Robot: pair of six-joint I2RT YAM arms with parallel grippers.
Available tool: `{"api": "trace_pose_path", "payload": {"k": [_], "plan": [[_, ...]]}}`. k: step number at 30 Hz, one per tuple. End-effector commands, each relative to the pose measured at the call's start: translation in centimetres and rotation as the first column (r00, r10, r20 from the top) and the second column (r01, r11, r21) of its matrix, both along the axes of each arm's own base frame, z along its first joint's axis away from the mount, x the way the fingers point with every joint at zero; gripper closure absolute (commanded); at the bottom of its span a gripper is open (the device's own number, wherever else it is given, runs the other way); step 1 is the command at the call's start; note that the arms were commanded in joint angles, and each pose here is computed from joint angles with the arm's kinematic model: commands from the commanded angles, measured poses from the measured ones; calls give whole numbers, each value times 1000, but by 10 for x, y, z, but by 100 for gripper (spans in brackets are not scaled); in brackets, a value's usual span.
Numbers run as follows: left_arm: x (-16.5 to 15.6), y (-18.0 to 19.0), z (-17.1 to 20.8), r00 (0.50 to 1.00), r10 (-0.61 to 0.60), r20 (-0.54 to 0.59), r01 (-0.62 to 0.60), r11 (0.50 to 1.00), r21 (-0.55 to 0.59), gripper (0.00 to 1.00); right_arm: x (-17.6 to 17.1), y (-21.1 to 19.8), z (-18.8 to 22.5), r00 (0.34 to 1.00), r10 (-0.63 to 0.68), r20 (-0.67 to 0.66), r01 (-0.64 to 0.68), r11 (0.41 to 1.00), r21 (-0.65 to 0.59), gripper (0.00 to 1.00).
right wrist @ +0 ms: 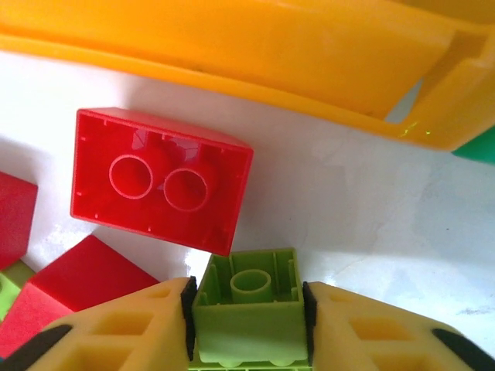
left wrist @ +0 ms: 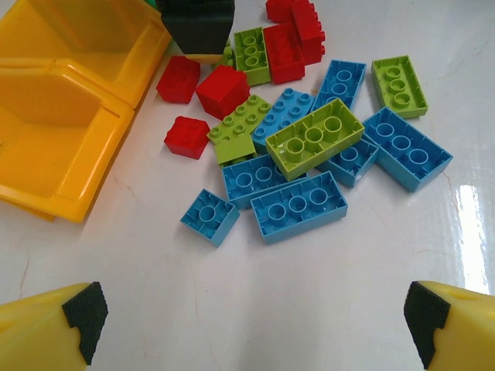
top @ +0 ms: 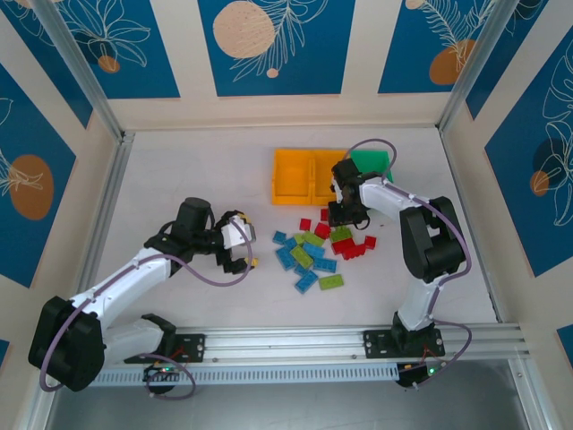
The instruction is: Sort the legos into containers by color
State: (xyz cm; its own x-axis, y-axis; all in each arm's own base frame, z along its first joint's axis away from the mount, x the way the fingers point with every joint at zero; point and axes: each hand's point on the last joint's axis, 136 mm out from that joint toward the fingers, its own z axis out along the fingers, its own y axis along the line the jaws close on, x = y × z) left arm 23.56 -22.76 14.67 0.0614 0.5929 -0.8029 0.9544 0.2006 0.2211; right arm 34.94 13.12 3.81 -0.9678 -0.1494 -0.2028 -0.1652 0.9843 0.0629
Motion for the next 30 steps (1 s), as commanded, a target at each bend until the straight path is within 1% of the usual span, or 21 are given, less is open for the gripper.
{"api": "trace_pose_path", "payload": {"k": [1, 4, 7, 10, 12, 16, 19, 22, 23, 26, 27, 30], "plan": [[-3, -4, 11, 999, -34, 22, 35, 999, -14, 0, -2, -2, 2, 1000, -3, -10, 3, 1000, -2, 65], [-2, -3, 11, 999, -28, 29, 28, 1000, -11, 0, -3, -8, 23, 999, -30, 41, 31, 999, -24, 66], [1, -3, 11, 999, -13, 36, 14, 1000, -14, 0, 2, -9, 65, 985, -69, 160, 68, 998, 7, 66], [6, -4, 12, 999, 11, 34, -10, 1000, -29, 0, 16, -5, 106, 958, -105, 268, 92, 994, 61, 66], [10, -5, 13, 999, 29, 24, -28, 999, -41, 0, 31, -2, 122, 940, -129, 317, 108, 991, 84, 66], [17, -4, 15, 997, 81, 6, -80, 995, -52, 0, 74, 4, 123, 927, -167, 335, 143, 985, 97, 67], [32, 3, 12, 978, 202, -44, -203, 978, -36, 0, 108, 15, 113, 929, -179, 325, 149, 982, 115, 67], [52, 13, 10, 929, 353, -107, -356, 934, -12, 0, 132, 24, 98, 940, -180, 289, 149, 981, 127, 66], [56, 14, 9, 913, 387, -131, -391, 920, -7, 0, 137, 26, 94, 944, -181, 277, 149, 980, 131, 64], [68, 19, 12, 845, 488, -221, -497, 868, 17, 0, 147, 29, 91, 947, -200, 252, 166, 975, 150, 54], [71, 20, 13, 820, 515, -251, -524, 851, 37, 0, 148, 29, 95, 946, -206, 249, 171, 973, 156, 51], [80, 26, 16, 704, 618, -351, -613, 777, 140, 1, 145, 29, 121, 938, -207, 278, 160, 970, 180, 48]]}}
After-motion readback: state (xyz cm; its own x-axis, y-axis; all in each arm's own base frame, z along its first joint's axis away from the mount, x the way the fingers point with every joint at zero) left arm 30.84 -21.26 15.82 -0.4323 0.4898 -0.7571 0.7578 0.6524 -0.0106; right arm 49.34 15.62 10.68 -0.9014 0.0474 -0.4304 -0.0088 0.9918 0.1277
